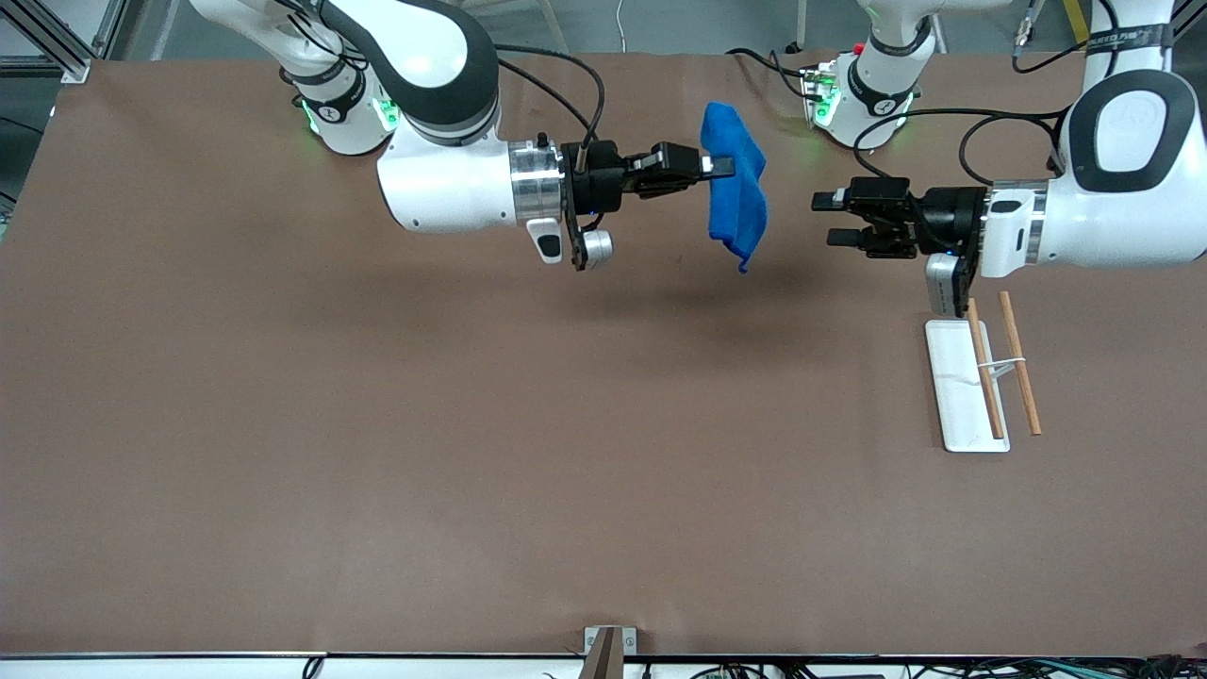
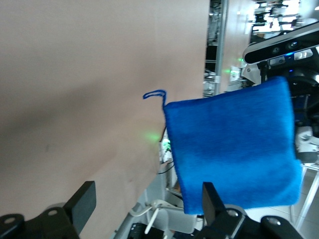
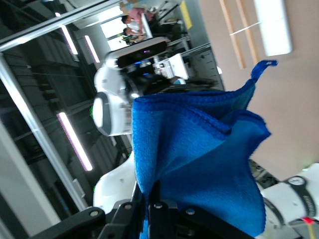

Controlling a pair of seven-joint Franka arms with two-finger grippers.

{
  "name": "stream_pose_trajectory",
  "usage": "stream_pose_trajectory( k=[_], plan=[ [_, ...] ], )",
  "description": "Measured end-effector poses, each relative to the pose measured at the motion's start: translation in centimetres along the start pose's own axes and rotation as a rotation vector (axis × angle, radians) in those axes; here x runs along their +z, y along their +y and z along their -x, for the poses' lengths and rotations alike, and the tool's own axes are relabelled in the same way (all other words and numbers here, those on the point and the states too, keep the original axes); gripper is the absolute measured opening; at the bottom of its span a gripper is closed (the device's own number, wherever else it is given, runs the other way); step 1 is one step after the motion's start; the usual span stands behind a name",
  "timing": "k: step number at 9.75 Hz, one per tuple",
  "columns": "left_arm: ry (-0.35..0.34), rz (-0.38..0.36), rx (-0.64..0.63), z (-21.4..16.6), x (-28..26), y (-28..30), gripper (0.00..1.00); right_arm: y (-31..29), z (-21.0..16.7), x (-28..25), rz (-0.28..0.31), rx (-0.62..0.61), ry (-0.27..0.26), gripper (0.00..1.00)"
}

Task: Right arm passes towel to left arm to hang
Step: 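Grasp the hanging towel with the left gripper beside the right gripper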

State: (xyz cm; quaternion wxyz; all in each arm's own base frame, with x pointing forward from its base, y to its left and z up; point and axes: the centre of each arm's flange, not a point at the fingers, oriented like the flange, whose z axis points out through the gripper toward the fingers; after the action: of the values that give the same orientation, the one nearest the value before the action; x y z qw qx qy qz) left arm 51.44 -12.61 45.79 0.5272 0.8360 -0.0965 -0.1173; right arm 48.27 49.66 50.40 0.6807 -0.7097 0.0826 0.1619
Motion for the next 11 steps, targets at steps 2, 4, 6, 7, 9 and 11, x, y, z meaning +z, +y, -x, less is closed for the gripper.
stream_pose_trajectory(
  k=[2,4,6,7,9,11],
  plan=[
    [0.016,0.081,0.035,0.4,1.1,-1.1,0.88,0.5,0.4,1.1,-0.079,-0.027,-0.005,0.06],
    [0.031,0.145,0.058,1.1,2.1,-2.2,0.87,1.5,-0.2,1.7,-0.096,-0.017,-0.009,0.06],
    [0.058,0.213,0.050,1.8,2.9,-2.9,0.86,1.4,-0.6,2.0,-0.108,-0.014,-0.005,0.06],
    [0.066,0.230,0.043,2.0,3.1,-3.0,0.86,1.4,-0.7,2.2,-0.111,-0.014,-0.002,0.06],
    [0.079,0.254,0.037,2.1,3.2,-2.9,0.85,1.3,-0.5,2.6,-0.112,-0.015,-0.005,0.06],
    [0.113,0.307,0.034,1.8,3.1,-2.5,0.85,1.4,-0.5,2.6,-0.105,-0.013,0.014,0.06]
  ],
)
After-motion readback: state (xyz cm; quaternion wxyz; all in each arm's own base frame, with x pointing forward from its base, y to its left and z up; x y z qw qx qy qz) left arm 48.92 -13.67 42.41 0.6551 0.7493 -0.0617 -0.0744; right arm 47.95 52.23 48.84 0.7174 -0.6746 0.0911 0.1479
